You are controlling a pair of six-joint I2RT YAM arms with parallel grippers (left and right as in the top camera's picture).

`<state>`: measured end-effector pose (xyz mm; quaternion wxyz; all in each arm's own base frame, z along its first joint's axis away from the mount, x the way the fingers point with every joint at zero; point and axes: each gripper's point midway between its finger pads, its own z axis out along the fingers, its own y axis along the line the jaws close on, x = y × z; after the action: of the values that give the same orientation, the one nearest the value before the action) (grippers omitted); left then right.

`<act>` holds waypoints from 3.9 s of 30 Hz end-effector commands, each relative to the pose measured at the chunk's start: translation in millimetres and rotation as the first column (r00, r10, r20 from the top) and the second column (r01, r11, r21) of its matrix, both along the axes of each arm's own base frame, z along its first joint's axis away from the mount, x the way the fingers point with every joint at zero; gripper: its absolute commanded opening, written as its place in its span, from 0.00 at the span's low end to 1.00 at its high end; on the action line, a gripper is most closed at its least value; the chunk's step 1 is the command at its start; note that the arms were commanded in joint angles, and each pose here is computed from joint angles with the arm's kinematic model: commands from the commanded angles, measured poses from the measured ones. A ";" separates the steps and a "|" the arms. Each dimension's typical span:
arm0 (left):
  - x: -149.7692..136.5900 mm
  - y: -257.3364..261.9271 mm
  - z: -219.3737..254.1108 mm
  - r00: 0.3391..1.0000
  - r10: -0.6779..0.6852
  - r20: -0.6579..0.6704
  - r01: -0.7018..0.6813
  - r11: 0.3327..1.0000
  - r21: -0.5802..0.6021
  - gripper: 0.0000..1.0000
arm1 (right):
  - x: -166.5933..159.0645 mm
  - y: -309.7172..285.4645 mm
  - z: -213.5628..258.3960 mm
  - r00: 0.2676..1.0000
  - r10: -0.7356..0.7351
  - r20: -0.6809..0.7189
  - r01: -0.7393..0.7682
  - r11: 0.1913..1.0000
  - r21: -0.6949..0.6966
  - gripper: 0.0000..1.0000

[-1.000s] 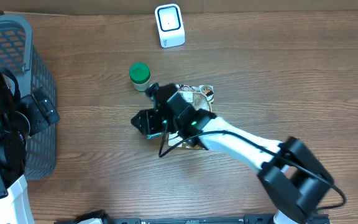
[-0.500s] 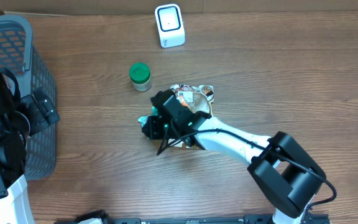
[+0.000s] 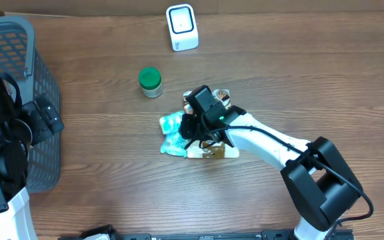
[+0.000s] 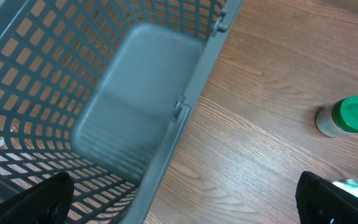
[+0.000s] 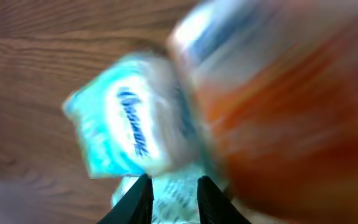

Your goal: Scan the item barcode

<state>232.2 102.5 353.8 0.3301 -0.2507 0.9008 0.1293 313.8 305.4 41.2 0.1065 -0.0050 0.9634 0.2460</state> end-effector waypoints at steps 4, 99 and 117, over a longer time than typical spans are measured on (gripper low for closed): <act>-3.2 2.3 9.6 0.999 0.027 0.037 -0.027 1.000 0.003 1.00 | 34.2 -23.2 21.1 0.994 -0.047 0.095 0.048 0.999 -0.009 0.25; -3.2 2.4 9.7 0.999 0.028 0.038 -0.028 1.000 0.003 1.00 | 9.6 -185.1 -41.6 0.972 0.078 -0.223 -0.005 0.951 0.308 0.84; -3.2 2.3 9.6 0.999 0.027 0.037 -0.027 1.000 0.003 1.00 | 30.8 -161.8 -62.6 0.985 0.115 -0.130 -0.060 0.928 0.368 0.78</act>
<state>232.1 102.6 353.8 0.3301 -0.2509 0.9007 0.1293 359.3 142.8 22.4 0.0570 -0.0094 0.8731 0.4841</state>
